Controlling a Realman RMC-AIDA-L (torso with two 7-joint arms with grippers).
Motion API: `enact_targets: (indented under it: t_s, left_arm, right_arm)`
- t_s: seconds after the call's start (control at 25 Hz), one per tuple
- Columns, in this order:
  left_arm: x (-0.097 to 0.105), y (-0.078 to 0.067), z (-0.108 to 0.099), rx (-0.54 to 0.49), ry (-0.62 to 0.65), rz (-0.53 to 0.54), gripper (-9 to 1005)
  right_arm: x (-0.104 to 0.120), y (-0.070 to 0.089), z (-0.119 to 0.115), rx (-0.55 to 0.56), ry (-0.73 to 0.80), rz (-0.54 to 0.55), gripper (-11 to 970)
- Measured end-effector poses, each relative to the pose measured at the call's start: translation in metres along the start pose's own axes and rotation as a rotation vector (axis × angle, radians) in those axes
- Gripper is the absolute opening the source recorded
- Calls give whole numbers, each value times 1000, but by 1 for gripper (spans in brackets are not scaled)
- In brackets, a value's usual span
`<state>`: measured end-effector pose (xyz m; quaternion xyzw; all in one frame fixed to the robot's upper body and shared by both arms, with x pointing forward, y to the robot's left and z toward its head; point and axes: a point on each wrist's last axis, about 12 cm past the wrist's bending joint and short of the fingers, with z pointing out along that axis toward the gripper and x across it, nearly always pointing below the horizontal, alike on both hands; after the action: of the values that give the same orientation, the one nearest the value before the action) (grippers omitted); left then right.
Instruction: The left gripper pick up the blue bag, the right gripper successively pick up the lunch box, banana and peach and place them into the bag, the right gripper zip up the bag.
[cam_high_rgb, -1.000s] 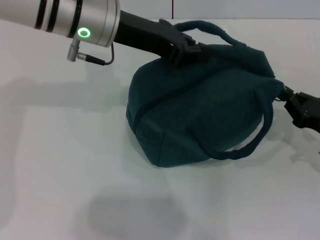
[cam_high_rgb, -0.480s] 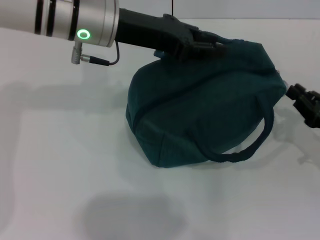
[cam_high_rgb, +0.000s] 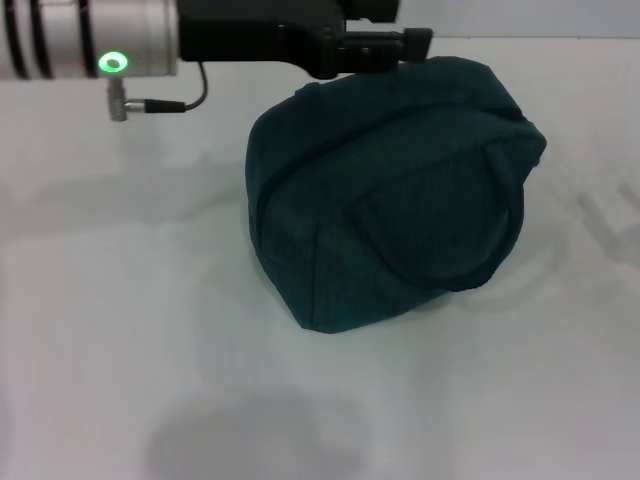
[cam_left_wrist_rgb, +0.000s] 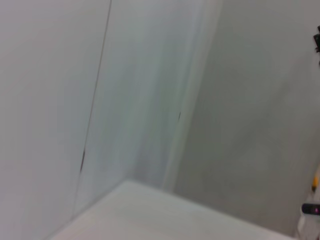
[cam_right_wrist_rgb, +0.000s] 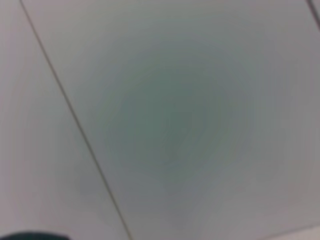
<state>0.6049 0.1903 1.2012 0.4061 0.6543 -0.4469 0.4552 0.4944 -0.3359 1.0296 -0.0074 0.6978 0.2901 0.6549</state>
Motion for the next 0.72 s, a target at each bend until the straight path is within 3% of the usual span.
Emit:
enact_targets:
  t_s: [0.16,0.36,0.56,0.72]
  left_arm:
    - [17,-8,-25,-19,-148,83,668]
    - [50,-21,-65,-111,-329,128,701]
    - [83,-37,-89,-139,-383,128,700]
    - [108,-50,-97,-155,-372,136,701]
  right_arm:
    - [-21,9,1,-111,-117,-36,570]
    - [-55,28,9,-367,-222,-120,567]
    - [-93,43,32,-632,-73,-177,565]
    - [-112,51,53,-733,68,-194,567]
